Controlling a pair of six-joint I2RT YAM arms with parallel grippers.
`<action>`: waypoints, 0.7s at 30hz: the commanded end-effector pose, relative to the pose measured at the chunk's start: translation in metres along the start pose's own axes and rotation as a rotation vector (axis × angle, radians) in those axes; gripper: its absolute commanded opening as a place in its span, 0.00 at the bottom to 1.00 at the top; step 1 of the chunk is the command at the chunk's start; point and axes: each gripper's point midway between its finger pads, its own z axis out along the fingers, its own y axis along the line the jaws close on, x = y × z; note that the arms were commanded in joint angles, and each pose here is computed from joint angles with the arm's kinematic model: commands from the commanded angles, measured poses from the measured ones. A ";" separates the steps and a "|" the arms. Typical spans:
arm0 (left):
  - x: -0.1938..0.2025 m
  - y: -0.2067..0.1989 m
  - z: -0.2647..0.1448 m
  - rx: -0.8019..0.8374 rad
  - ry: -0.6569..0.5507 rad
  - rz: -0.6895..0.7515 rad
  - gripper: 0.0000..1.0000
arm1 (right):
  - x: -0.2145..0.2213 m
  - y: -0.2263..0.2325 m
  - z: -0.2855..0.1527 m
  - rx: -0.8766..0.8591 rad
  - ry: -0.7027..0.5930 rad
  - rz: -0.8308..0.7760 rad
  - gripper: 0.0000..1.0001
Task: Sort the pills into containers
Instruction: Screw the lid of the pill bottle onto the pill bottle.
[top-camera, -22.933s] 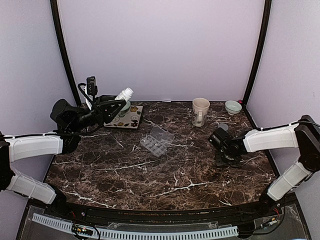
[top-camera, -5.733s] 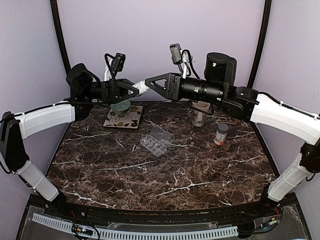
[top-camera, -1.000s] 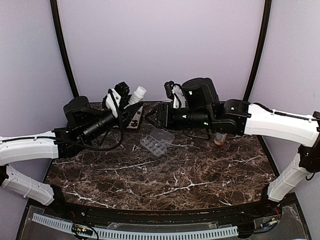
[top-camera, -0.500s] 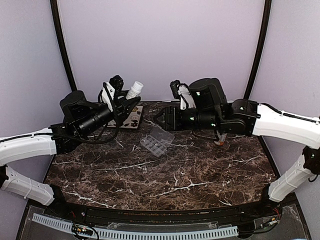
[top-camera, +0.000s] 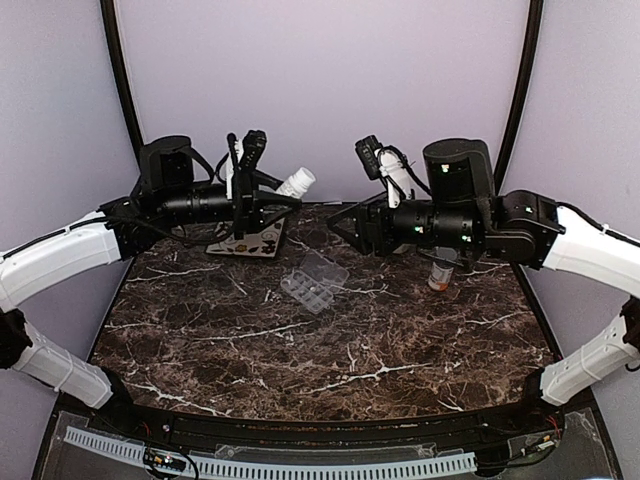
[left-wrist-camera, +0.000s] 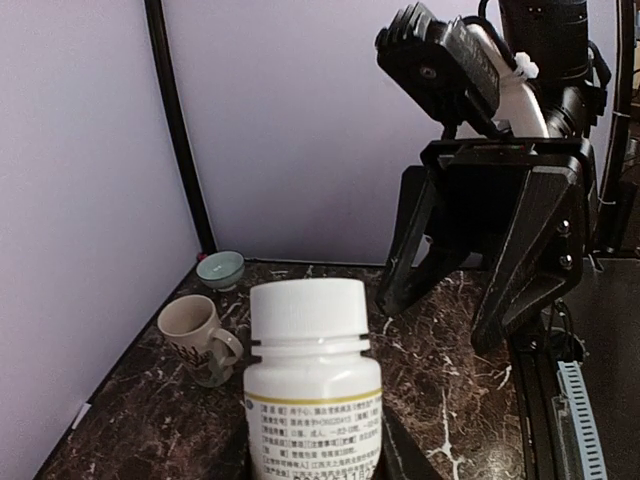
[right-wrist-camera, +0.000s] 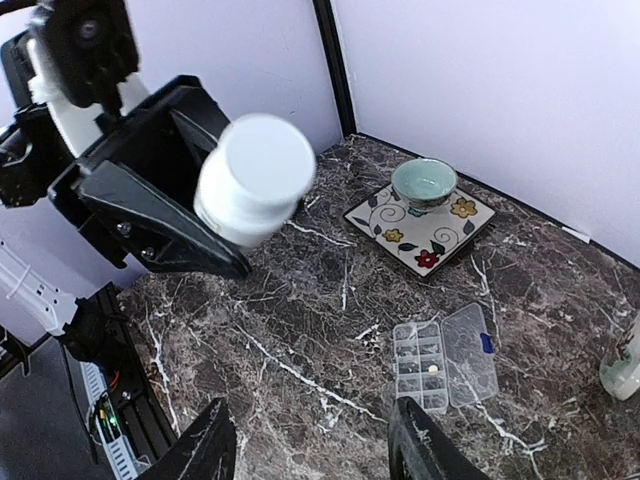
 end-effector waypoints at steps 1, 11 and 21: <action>0.023 -0.032 0.001 0.247 0.114 -0.148 0.00 | -0.017 0.013 -0.019 -0.076 -0.029 -0.094 0.52; 0.040 -0.049 0.007 0.407 0.193 -0.243 0.00 | -0.009 0.024 -0.027 -0.146 0.048 -0.150 0.52; 0.045 -0.058 0.006 0.489 0.210 -0.297 0.00 | -0.006 0.022 -0.021 -0.205 0.078 -0.113 0.55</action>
